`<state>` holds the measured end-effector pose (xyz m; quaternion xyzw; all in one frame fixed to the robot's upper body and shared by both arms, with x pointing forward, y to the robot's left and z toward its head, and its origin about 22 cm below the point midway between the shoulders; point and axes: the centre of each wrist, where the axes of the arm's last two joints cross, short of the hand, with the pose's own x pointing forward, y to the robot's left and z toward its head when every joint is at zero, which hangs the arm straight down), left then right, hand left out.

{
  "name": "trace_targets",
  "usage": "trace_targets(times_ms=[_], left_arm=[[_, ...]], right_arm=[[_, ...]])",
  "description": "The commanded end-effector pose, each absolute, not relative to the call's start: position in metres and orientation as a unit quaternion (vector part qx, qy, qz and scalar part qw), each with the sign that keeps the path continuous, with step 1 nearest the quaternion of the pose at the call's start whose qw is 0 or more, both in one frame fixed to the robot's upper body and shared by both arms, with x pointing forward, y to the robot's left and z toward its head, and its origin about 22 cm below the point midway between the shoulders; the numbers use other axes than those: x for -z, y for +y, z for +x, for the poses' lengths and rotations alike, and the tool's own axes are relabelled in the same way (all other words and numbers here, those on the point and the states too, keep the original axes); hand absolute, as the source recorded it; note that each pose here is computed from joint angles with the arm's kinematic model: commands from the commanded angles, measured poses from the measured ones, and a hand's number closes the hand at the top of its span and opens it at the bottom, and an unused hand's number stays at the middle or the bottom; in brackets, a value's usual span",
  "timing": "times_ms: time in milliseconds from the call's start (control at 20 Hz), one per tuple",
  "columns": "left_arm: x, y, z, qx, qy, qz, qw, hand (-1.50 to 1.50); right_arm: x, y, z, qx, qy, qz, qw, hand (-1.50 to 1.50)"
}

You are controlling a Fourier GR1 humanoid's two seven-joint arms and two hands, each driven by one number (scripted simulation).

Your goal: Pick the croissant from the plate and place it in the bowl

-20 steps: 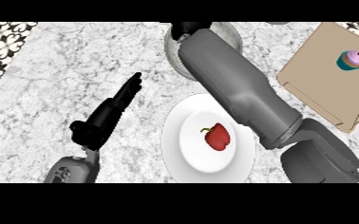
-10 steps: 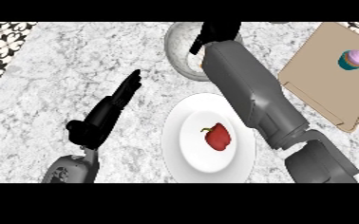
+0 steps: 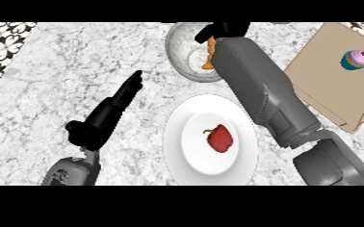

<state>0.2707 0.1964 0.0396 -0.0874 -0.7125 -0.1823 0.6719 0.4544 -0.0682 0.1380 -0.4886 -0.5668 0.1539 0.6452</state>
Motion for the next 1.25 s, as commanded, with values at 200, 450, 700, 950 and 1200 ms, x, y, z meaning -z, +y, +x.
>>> trace_targets(times_ms=[200, 450, 700, 950, 1200], left_arm=[[-0.037, 0.204, 0.260, 0.169, -0.707, -0.083, 0.682, 0.00], [-0.037, 0.206, 0.265, 0.155, -0.710, -0.067, 0.684, 0.00], [-0.021, 0.208, 0.251, 0.150, -0.704, -0.055, 0.692, 0.00], [-0.023, 0.225, 0.249, 0.142, -0.703, -0.058, 0.694, 0.00], [-0.030, 0.212, 0.259, 0.156, -0.703, -0.062, 0.691, 0.00]], right_arm=[[-0.143, -0.108, 0.460, 0.018, -0.599, -0.478, 0.643, -1.50], [-0.136, -0.139, 0.452, 0.067, -0.599, -0.462, 0.650, -1.50], [-0.106, -0.183, 0.422, 0.092, -0.608, -0.462, 0.640, -1.50], [-0.106, -0.251, 0.380, 0.110, -0.618, -0.465, 0.624, -1.50], [-0.095, -0.262, 0.312, 0.101, -0.629, -0.431, 0.639, -1.50]])
